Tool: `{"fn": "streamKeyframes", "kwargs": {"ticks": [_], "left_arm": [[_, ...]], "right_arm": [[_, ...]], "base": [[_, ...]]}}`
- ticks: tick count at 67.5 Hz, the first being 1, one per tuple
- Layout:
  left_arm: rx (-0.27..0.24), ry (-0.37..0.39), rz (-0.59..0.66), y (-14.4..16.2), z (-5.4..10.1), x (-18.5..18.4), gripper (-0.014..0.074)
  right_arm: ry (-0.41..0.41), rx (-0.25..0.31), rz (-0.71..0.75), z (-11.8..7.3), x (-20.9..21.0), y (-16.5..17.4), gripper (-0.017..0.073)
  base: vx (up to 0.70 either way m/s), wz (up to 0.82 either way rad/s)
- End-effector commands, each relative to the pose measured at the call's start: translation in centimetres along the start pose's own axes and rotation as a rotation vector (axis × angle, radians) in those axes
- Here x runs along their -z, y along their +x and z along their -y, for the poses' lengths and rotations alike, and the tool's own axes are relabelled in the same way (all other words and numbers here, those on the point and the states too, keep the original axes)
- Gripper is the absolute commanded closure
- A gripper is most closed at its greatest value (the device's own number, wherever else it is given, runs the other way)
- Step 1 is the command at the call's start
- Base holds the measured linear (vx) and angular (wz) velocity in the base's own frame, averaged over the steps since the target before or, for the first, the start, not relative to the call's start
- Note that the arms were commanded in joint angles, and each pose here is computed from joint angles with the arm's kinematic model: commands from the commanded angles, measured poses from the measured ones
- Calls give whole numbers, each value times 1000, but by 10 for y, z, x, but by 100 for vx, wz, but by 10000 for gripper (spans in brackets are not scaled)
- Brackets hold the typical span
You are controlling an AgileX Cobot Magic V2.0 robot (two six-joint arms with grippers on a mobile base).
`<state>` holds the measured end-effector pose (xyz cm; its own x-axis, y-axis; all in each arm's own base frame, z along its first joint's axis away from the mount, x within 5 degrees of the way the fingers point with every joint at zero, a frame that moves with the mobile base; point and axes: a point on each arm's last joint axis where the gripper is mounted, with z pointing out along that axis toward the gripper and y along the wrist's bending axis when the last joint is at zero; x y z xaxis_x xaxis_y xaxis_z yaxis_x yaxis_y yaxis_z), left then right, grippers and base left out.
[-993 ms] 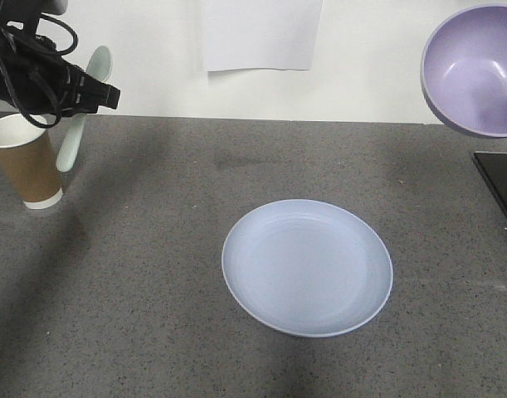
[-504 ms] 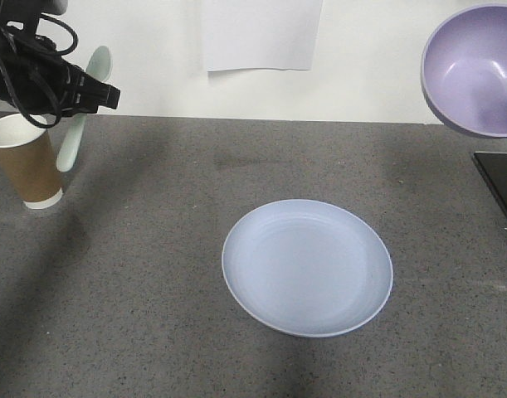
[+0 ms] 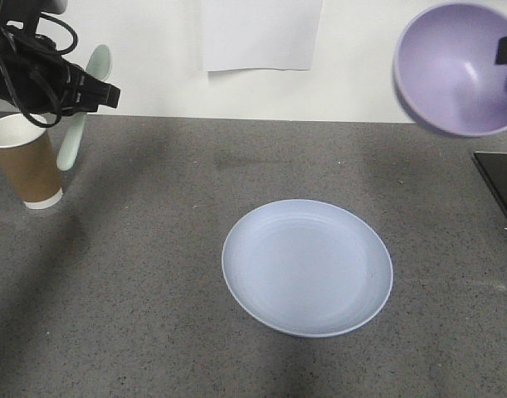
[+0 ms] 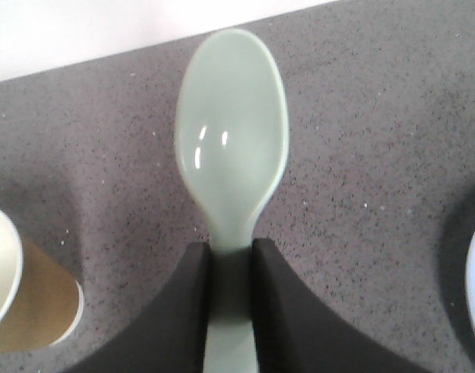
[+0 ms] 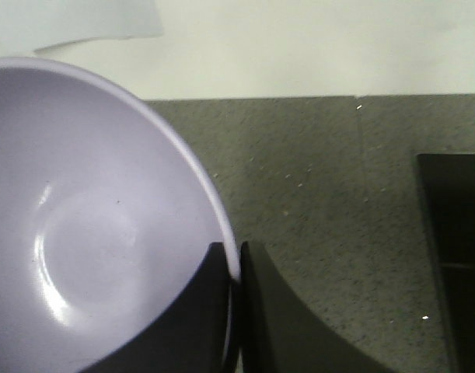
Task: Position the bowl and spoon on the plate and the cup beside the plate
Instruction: 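Move the lilac bowl with the right gripper over the plate and lower it, then open the right gripper and lift it away from the bowl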
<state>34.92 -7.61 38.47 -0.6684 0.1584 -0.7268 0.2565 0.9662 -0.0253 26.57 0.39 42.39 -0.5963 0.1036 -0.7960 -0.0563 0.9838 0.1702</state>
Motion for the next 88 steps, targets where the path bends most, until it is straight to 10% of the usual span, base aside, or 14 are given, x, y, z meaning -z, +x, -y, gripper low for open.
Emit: {"fn": "streamKeyframes", "kwargs": {"ticks": [1,25,58,88], "left_arm": [[0,1,181,-19,3,24,600],[13,-4,269,-27,2,25,600],[98,82,224,-23,9,25,600],[105,96,198,-21,10,24,599]], "right_arm": [[-77,22,26,-7,0,-8,561],[-163,205,-316,-46,-85,27,554],[-214,295,-576,-83,-161,77,535],[-224,343,-556,-95,-173,83,272]], "base": [[0,0],[0,0],[0,0],[0,0]]}}
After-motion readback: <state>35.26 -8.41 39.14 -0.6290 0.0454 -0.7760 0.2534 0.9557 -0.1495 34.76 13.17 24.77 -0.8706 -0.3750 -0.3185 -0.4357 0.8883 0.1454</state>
